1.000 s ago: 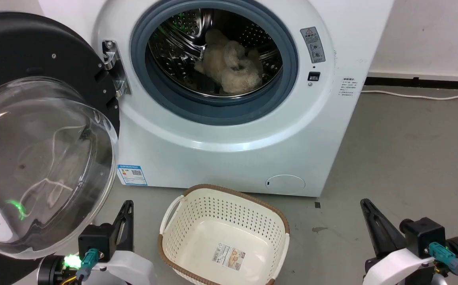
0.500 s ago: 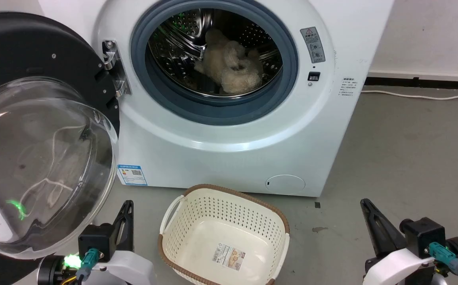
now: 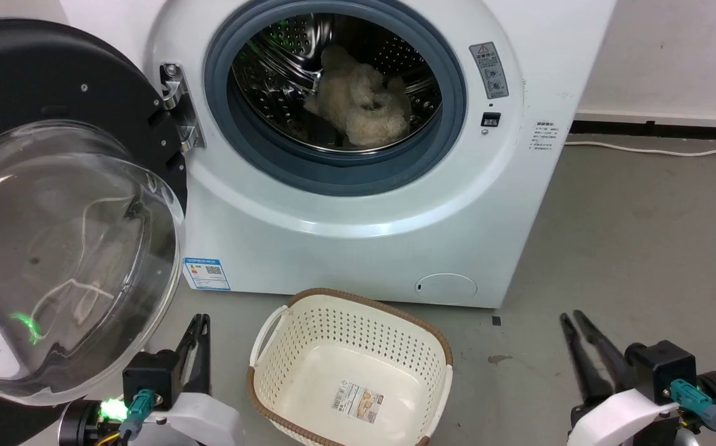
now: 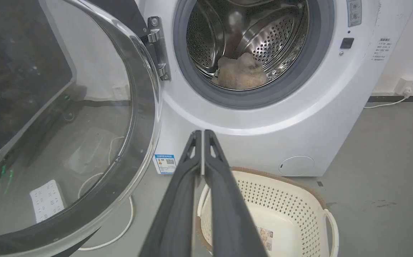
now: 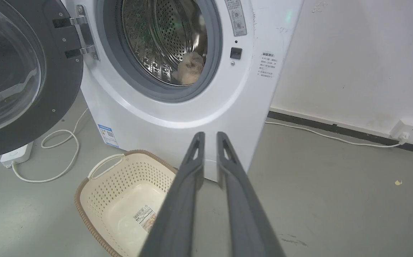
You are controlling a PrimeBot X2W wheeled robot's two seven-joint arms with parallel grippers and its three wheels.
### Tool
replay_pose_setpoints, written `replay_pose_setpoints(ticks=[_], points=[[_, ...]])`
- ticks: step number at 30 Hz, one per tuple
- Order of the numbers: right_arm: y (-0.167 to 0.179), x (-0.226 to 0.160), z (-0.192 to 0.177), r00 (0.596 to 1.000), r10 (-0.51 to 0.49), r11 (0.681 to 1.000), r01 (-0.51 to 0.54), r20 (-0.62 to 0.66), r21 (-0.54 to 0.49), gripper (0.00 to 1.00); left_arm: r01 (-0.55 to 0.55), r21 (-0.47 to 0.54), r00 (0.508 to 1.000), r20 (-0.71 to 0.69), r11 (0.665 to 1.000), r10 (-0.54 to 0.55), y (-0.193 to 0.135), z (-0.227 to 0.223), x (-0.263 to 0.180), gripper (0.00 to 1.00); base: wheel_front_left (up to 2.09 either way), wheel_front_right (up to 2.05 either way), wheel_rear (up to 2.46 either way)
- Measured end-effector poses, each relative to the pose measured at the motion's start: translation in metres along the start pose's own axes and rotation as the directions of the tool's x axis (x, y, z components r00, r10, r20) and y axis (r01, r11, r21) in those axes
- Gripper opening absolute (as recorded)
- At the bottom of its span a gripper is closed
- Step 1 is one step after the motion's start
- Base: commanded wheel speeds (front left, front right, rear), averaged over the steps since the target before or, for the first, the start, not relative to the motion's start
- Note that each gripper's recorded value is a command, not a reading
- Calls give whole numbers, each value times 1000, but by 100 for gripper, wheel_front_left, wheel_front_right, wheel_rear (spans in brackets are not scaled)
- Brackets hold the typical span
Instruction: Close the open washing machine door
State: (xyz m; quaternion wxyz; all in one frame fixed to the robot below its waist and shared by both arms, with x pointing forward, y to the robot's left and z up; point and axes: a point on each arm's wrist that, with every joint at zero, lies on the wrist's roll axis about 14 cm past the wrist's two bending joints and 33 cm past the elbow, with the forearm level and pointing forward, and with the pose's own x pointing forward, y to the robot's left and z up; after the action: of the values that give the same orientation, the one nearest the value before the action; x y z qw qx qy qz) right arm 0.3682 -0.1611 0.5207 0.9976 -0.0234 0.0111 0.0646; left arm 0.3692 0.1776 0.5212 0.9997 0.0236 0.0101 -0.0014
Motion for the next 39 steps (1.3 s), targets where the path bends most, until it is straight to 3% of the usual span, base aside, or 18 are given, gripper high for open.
replay_pose_setpoints(ticks=[21, 39], points=[[6, 5, 7, 999, 19, 1000, -19, 43, 12, 100, -7, 1, 999, 35, 1000, 7, 3, 5, -6, 100, 0, 0, 0], [48, 21, 18, 985, 146, 989, -147, 93, 0, 100, -81, 5, 994, 79, 997, 80, 28, 11, -30, 100, 0, 0, 0]])
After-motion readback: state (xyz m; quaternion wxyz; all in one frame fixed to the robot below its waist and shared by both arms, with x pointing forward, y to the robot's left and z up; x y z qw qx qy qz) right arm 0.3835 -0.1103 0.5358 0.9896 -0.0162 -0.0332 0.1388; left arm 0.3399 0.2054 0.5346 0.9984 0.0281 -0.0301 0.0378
